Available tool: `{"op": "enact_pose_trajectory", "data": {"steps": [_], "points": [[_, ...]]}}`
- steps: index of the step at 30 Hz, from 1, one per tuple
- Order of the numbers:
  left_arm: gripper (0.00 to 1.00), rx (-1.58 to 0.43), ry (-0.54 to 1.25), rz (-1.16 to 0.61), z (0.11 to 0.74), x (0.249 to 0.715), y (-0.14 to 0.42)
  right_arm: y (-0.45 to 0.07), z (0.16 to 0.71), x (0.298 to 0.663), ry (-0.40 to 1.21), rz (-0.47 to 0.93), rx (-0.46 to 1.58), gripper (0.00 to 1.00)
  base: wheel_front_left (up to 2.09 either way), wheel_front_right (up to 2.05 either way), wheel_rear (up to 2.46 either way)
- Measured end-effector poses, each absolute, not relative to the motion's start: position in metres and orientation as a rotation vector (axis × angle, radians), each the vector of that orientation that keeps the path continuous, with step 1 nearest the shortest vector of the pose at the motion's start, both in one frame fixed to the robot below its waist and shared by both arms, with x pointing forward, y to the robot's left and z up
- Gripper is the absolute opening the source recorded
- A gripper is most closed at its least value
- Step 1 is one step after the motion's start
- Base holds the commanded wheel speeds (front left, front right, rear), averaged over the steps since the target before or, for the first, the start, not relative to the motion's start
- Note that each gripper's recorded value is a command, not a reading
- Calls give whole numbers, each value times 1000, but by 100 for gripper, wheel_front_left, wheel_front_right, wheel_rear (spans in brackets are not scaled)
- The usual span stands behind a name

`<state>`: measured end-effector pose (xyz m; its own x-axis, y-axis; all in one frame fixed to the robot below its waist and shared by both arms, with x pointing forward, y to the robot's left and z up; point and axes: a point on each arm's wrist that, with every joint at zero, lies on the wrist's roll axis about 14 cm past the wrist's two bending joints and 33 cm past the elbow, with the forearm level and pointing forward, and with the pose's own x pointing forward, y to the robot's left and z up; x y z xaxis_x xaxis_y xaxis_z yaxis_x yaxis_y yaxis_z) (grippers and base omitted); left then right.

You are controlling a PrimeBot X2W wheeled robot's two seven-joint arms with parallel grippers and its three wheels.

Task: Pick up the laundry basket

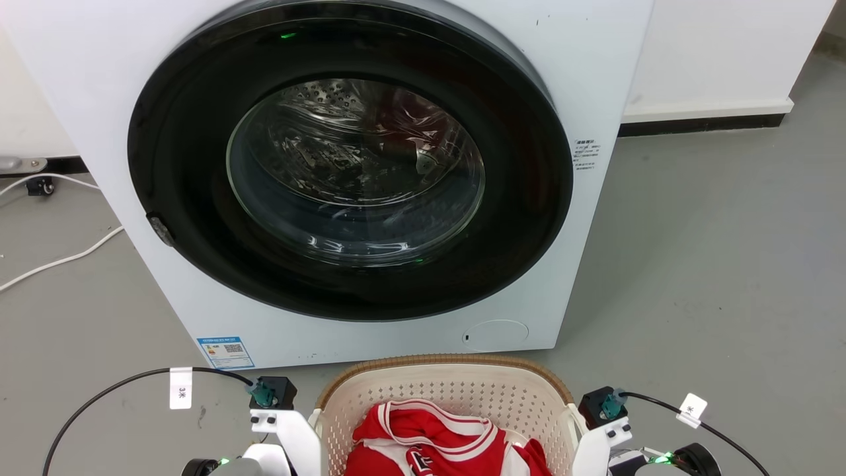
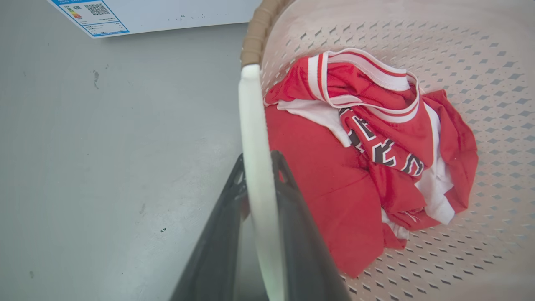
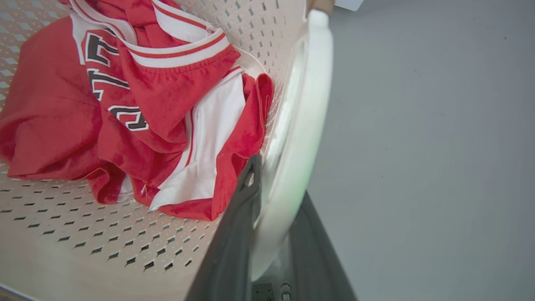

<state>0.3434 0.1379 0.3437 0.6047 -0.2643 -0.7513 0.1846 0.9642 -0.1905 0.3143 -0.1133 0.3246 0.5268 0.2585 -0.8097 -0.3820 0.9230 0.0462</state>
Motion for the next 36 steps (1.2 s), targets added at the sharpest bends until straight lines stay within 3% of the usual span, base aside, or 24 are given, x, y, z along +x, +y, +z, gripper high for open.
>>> {"op": "enact_pose_trajectory", "data": {"steps": [36], "points": [[0,-116,903,-251,337,335,142,-109,319,309,955,402,-135,0,0,0,0]]}}
